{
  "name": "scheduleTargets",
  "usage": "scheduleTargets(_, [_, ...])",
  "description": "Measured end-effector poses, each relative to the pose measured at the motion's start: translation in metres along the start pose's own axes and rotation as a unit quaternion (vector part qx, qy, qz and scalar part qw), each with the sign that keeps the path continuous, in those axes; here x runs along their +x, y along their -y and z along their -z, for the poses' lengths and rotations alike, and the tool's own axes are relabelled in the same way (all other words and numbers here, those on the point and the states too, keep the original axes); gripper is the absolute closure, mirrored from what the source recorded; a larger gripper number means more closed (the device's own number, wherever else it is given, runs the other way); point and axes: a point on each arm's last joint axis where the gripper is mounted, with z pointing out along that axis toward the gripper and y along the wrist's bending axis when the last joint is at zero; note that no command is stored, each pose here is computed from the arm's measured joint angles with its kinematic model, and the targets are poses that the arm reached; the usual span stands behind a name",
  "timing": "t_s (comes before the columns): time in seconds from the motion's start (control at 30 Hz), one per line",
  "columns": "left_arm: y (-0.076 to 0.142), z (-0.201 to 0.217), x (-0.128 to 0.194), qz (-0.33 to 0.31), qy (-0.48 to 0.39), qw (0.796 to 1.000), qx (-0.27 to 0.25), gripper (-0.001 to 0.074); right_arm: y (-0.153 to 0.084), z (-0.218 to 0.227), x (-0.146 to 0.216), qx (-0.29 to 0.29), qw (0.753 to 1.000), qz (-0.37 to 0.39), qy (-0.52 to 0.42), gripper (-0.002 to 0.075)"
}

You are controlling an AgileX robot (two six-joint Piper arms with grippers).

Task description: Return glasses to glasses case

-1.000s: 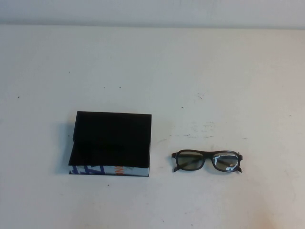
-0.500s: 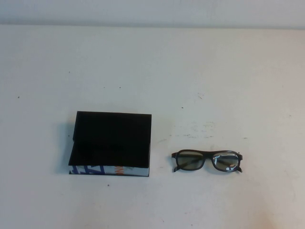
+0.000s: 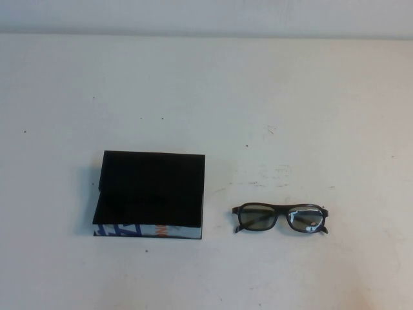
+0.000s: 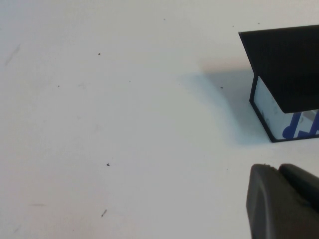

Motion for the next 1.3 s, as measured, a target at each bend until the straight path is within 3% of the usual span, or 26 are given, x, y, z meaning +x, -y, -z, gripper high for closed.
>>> scheduleTargets(0.43, [0.0,0.0,0.0,0.0,0.0,1.0,0.0,0.0738,-0.001,0.0,-0.001,-0.008,1.0,-0.021,0.003,0.0737])
scheduleTargets(0.63, [0.0,0.0,0.0,0.0,0.0,1.0,0.0,0.0738,-0.003,0.001,-0.012,-0.027,0.987,-0.141,0.065,0.0737])
scheduleTargets(0.8, [0.0,0.0,0.0,0.0,0.0,1.0,0.0,0.0738,0.0,0.003,-0.023,-0.036,0.953,-0.274,0.123,0.0737])
scheduleTargets(0.93, [0.0,0.0,0.0,0.0,0.0,1.0,0.0,0.0738,0.002,0.004,-0.026,-0.039,0.935,-0.326,0.138,0.0737])
scheduleTargets(1.17, [0.0,0.0,0.0,0.0,0.0,1.0,0.0,0.0738,-0.014,0.006,-0.04,-0.099,0.928,-0.348,0.086,0.0737])
scheduleTargets(1.3, [0.0,0.0,0.0,0.0,0.0,1.0,0.0,0.0738,-0.032,0.003,-0.071,-0.142,0.945,-0.294,-0.015,0.0737])
